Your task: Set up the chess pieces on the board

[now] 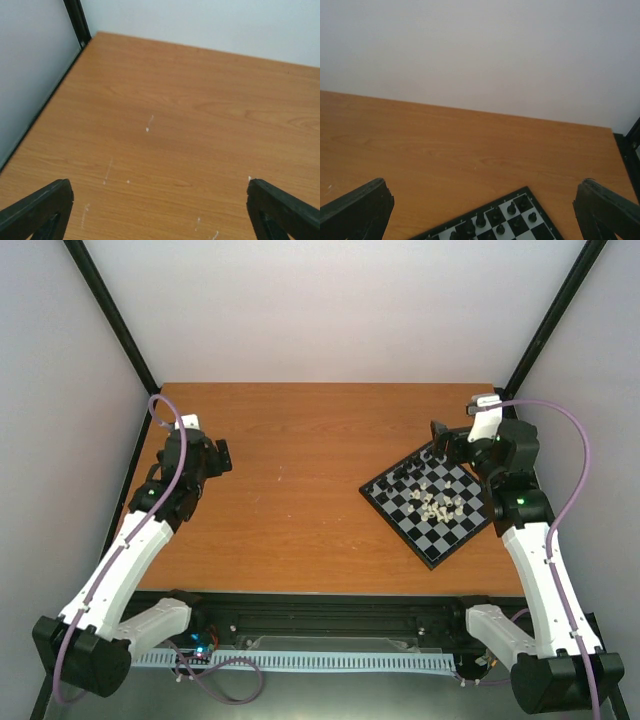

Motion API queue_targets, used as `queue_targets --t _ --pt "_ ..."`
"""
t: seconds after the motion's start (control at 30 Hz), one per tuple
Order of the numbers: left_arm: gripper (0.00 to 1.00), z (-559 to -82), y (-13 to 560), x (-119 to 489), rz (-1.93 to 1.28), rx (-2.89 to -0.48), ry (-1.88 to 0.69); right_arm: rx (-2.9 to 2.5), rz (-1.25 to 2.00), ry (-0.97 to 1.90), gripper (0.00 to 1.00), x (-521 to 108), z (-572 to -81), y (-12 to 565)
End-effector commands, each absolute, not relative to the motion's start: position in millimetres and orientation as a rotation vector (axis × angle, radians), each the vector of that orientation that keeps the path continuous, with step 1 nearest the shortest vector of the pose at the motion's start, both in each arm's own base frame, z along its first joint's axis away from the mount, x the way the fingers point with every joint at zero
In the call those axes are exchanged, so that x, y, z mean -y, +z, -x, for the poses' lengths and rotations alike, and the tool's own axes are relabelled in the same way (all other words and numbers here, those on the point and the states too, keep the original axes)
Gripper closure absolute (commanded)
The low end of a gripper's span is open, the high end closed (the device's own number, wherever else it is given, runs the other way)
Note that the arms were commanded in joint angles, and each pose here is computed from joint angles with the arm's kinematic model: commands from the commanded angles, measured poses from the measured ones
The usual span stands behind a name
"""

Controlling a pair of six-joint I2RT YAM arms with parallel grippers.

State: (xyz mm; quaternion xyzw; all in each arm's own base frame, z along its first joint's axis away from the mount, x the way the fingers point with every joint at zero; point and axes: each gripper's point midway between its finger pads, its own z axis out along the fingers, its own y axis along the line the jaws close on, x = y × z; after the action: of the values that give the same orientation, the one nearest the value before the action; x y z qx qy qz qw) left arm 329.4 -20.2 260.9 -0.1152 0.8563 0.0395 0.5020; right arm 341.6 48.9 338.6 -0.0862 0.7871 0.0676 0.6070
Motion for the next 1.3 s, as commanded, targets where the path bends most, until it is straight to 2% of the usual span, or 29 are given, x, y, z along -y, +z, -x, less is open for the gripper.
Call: queue_targets --t 0.0,0.27,0.67,0.73,0.83,0.93,1.07,1.27 --pt "0.06 -344 243 33 0.316 -2.124 -0.098 -1.859 0.252 0.205 0.00 -53 -335 321" --pt "0.27 -356 216 79 0.245 -2.214 -0.448 -1.976 0.416 0.155 0.01 -41 -342 284" --pt "0.34 -296 195 236 -0.220 -2.311 -0.707 -2.342 0.401 0.120 0.01 73 -419 200" --pt "0.35 -286 186 257 -0.288 -2.325 -0.705 -2.395 0.391 0.115 0.06 92 -430 182" --pt "0.38 -273 166 288 -0.384 -2.370 -0.720 -2.490 0.410 0.113 0.21 110 -442 152" --pt "0.41 -261 136 318 -0.478 -2.433 -0.702 -2.589 0.441 0.105 0.32 124 -445 122" --pt "0.42 -247 108 354 -0.589 -2.479 -0.672 -2.688 0.483 0.075 0.39 136 -442 91" --pt "0.42 -236 79 392 -0.646 -2.526 -0.717 -2.788 0.551 0.128 0.42 138 -432 60"
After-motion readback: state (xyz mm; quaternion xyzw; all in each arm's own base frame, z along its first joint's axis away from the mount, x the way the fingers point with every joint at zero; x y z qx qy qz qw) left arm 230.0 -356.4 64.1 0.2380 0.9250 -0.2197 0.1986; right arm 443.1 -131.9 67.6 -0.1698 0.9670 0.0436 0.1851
